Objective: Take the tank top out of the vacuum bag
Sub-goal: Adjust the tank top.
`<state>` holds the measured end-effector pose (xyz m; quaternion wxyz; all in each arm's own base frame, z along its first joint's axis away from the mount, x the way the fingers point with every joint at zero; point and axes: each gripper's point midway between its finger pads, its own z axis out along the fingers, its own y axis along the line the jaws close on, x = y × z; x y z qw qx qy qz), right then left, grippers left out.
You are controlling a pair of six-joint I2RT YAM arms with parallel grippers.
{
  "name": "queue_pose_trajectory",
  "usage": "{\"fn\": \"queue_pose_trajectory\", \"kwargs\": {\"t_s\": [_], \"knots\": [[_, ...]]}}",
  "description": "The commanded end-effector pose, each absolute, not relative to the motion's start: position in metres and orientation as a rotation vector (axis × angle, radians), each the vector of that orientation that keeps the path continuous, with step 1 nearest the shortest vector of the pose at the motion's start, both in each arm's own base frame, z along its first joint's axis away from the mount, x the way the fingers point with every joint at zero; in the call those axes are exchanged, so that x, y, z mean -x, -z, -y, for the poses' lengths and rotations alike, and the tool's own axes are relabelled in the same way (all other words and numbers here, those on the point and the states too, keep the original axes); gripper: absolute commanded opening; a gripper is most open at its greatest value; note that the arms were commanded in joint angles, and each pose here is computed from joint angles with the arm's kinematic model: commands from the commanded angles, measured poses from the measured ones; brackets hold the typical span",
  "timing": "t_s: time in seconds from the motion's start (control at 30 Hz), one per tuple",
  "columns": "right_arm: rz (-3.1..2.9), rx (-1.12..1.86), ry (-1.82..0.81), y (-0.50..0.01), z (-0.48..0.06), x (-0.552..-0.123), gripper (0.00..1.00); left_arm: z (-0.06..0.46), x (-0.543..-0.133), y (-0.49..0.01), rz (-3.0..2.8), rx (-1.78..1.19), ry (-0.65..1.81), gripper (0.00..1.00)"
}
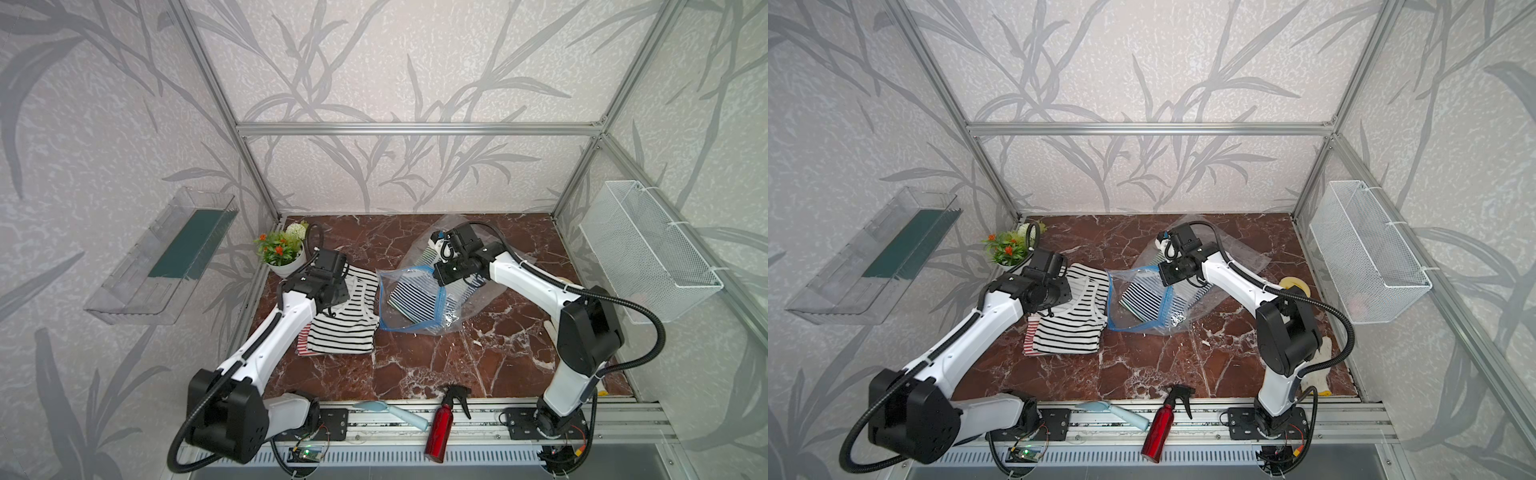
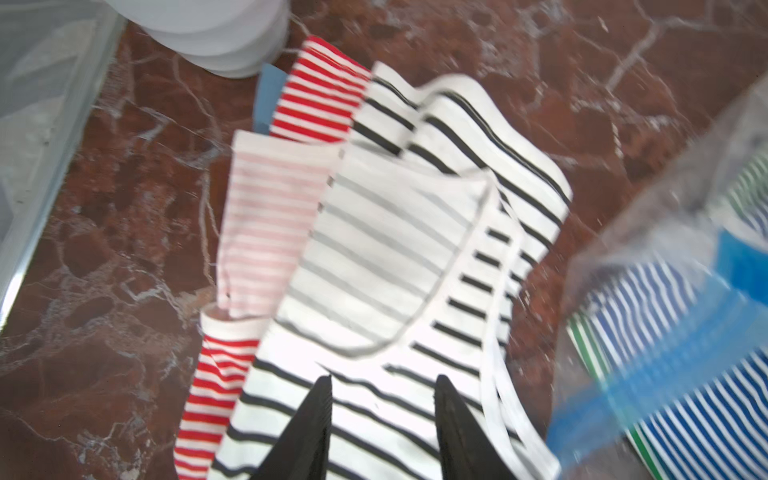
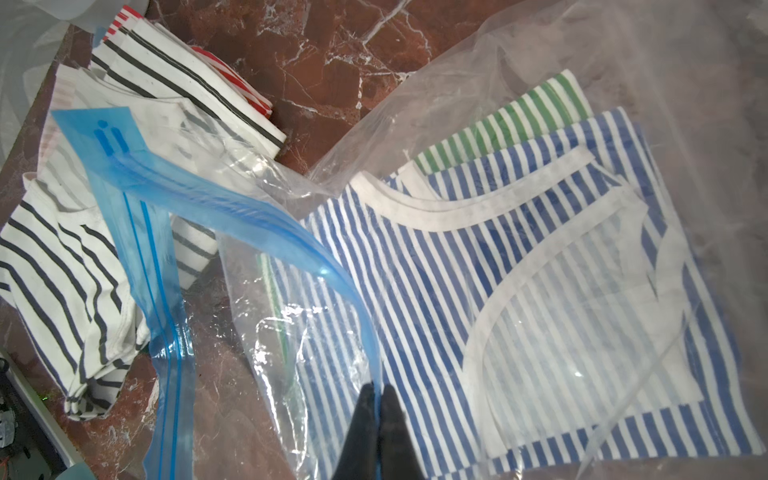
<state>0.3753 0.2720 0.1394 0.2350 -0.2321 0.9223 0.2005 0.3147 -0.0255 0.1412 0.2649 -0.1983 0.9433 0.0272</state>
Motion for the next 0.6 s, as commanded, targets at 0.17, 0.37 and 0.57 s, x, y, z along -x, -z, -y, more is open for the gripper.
{"fn": "queue_pose_trajectory", "kwargs": {"t_s": [0.17, 0.37, 0.57], "knots": [[-2.540, 0.666, -0.576, -0.140, -0.280, -0.375, 0.00, -0.006, -0.392, -0.109, -2.549, 0.590, -0.103, 0.45], [-2.566, 0.674, -0.561, -0.133, -0.279, -0.376, 0.00, -0.018, -0.414, -0.096, -2.518, 0.623, -0.103, 0.46], [-2.575, 0.687, -0.566, -0.130, -0.286, -0.378, 0.00, -0.015, -0.431, -0.091, -2.518, 0.620, -0.065, 0.42]]}}
